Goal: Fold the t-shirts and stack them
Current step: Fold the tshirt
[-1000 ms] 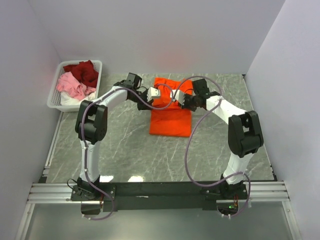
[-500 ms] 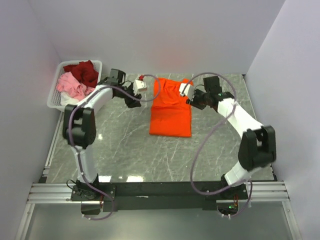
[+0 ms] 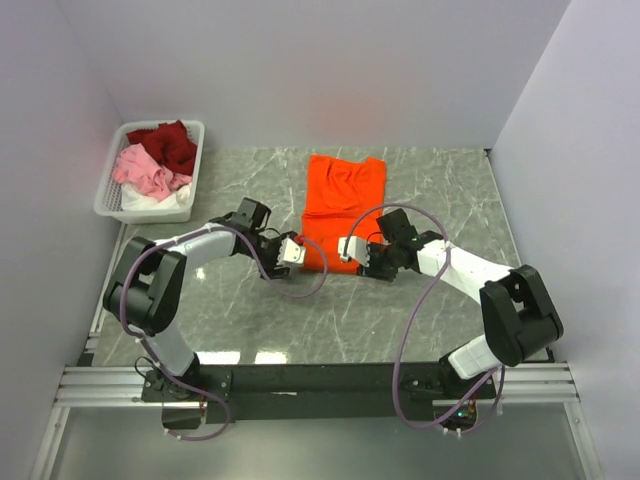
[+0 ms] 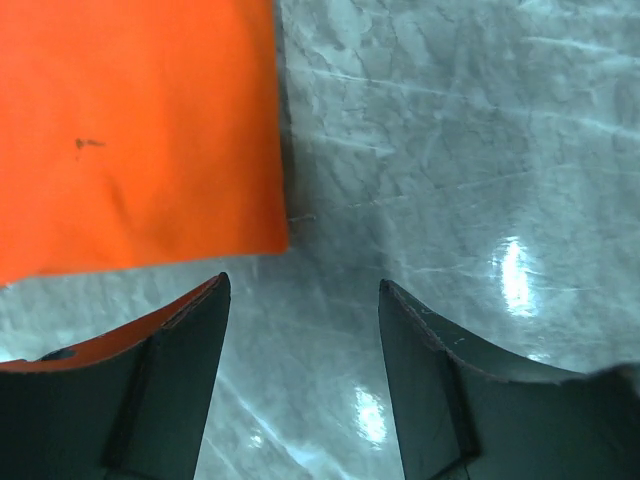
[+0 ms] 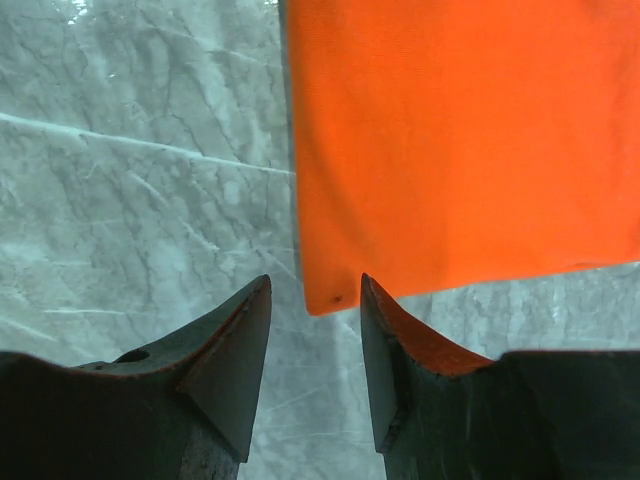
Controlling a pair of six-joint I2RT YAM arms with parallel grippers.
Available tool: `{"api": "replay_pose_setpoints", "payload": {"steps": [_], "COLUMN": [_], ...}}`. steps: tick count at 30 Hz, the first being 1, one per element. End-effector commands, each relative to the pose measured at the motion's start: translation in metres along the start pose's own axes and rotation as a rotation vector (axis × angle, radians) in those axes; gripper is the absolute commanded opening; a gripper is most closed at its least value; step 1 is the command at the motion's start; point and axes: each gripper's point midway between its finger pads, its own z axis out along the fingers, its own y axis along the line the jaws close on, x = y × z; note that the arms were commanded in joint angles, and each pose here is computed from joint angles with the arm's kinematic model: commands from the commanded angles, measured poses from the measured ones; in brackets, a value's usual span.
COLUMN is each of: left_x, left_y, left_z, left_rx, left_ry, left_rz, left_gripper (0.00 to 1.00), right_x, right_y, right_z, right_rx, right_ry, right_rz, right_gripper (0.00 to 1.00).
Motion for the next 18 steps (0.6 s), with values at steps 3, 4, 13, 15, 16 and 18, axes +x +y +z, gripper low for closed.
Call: {"api": "replay_pose_setpoints", "payload": {"steps": [3,4,13,15,16,18], "left_x": [-0.019,-0.017,-0.018,-0.014,-0.013,-0.011], "left_y": [0.027,0.027,0.024,0.018,0.018,0.016], "left_z": [0.004,0.007,0.022,0.027,0.027,0.031], "left_rx": [-0.078,-0.075,-0.03,0.01,0.019,0.023], "left_ry": [-0.033,-0.03,-0.022,0.003,0.015,0.033], "left_rz": [0.216,0.212,0.263,0.269,0.277,0.279], "left_gripper": [0.67,0.66,0.53,0.49,0.47,0.47], "right_x": [-0.009,-0.007,0.002,0.002,0.001,0.003], "right_y": [-0.011,-0.01,-0.011,-0.011,-0.009,-0.004], "right_z": [0.008,0.011,0.033,0.033,0.035,0.035], "right_rx": [0.07,0.072,0.061,0.052,0.044,0.03], "right_ry": [-0.007,0.0,0.073,0.085,0.091,0.105], "right_rz": [-0.036,-0.038,-0.038,-0.03,-0.033,-0.031], "right_gripper": [0.49,0.49,0.5,0.49,0.48,0.46]}}
